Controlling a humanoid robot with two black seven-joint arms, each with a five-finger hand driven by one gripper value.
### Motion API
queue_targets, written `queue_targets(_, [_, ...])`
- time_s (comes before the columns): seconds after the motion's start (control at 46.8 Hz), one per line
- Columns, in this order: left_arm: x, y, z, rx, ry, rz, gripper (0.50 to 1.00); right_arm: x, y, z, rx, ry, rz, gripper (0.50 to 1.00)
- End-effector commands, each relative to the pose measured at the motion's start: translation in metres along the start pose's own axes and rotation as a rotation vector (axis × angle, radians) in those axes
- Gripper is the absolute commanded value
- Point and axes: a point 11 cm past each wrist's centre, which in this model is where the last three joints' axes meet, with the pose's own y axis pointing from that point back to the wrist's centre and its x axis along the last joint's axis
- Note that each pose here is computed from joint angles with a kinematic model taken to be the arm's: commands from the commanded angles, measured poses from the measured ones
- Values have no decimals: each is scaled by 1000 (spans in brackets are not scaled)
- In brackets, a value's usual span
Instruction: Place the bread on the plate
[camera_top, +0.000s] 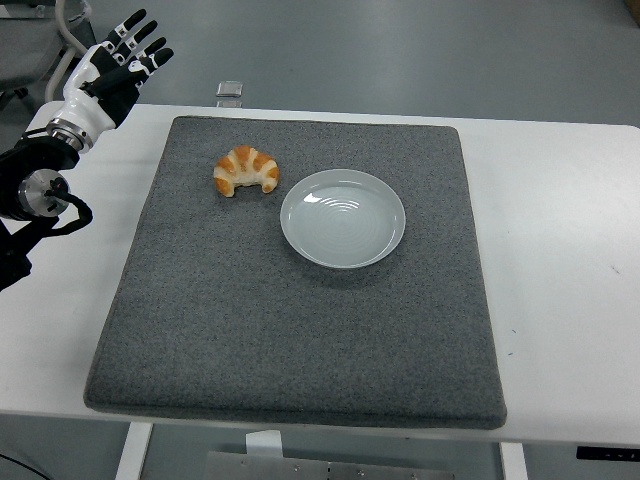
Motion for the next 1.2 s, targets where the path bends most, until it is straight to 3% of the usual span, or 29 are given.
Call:
queue_targets(0.0, [0, 0, 1, -1, 0, -1, 990, 0, 0, 0, 0, 1, 0, 930])
queue_targets(0.342, [-5, -6, 9, -2, -20, -15, 986, 0, 0, 0, 0, 1, 0, 930])
queue_targets(0.577, [-14, -21, 34, 25, -86, -17, 977, 0, 0, 0, -2, 1, 0, 930])
queue_targets(0.855, [-32, -44, 95, -24, -275, -7, 977, 0, 0, 0, 0, 1, 0, 930])
queue_targets(1.068, [-65, -59, 143, -51, -452, -82, 977, 0, 0, 0, -2, -1, 0, 930])
queue_targets(1.175, [-90, -62, 150, -19, -572, -146, 977, 0, 0, -2, 2, 0, 1, 930])
